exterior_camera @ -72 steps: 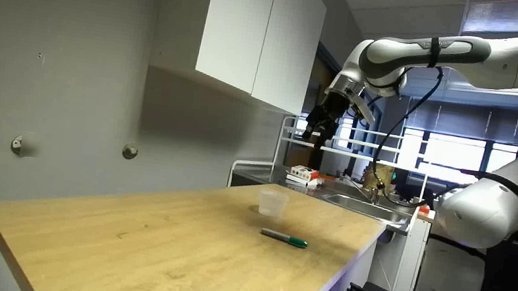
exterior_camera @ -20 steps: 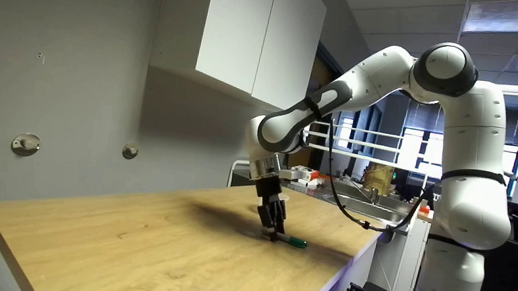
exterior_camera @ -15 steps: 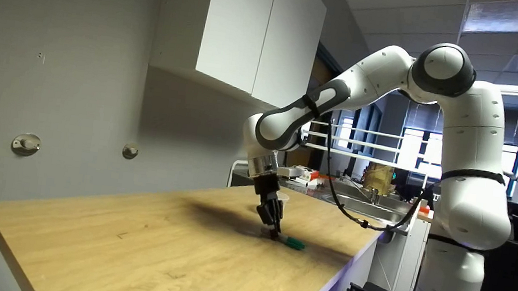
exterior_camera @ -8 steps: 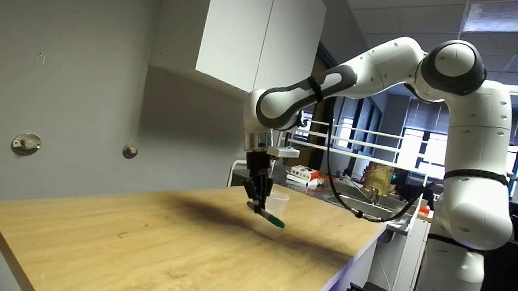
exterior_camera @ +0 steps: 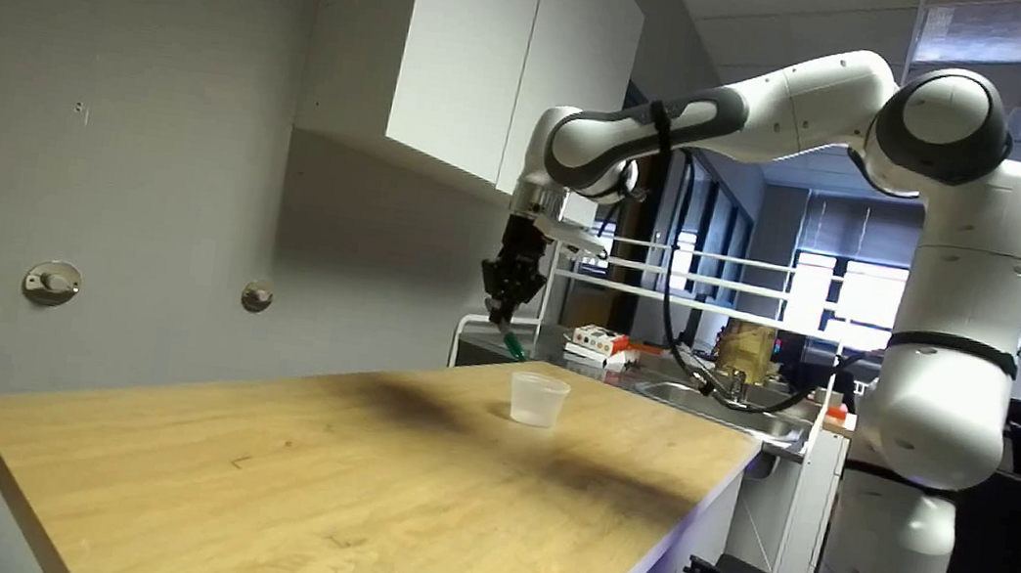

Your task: Put the marker in the cup

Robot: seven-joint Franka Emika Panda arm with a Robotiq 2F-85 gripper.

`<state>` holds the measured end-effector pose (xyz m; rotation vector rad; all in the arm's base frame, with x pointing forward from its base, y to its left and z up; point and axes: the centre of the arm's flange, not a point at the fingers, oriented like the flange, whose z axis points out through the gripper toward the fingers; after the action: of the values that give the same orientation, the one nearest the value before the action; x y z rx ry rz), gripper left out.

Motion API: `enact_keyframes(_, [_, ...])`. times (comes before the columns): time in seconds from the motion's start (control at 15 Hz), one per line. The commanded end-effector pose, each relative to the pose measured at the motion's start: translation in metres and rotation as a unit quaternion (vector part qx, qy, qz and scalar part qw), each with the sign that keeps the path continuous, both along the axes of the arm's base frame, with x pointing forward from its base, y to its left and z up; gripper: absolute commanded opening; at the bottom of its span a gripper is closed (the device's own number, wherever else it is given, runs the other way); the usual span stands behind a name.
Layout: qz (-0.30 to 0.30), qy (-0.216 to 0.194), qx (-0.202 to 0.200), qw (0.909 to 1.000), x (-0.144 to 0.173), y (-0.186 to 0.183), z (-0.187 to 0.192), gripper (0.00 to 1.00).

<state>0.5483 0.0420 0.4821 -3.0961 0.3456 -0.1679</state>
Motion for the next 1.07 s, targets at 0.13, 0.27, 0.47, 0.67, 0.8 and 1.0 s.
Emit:
enact_keyframes(0.13, [-0.125,-0.093,0.008,0.9877,-0.007,-0.090,0.038,0.06])
enact_keyframes(0.27, [-0.165,-0.112,0.009,0.9799,-0.010,-0.119,0.038,0.06])
enact_keyframes(0.47, [-0.207,-0.117,0.009,0.9714,-0.014,-0.151,0.025,0.06])
enact_keyframes(0.67, [-0.232,-0.107,0.011,0.9667,-0.020,-0.169,0.003,0.06])
enact_keyframes(0.8, [-0.242,-0.095,0.012,0.9656,-0.024,-0.173,-0.013,0.06])
enact_keyframes(1.0, [-0.250,-0.081,0.018,0.9647,-0.028,-0.174,-0.032,0.06])
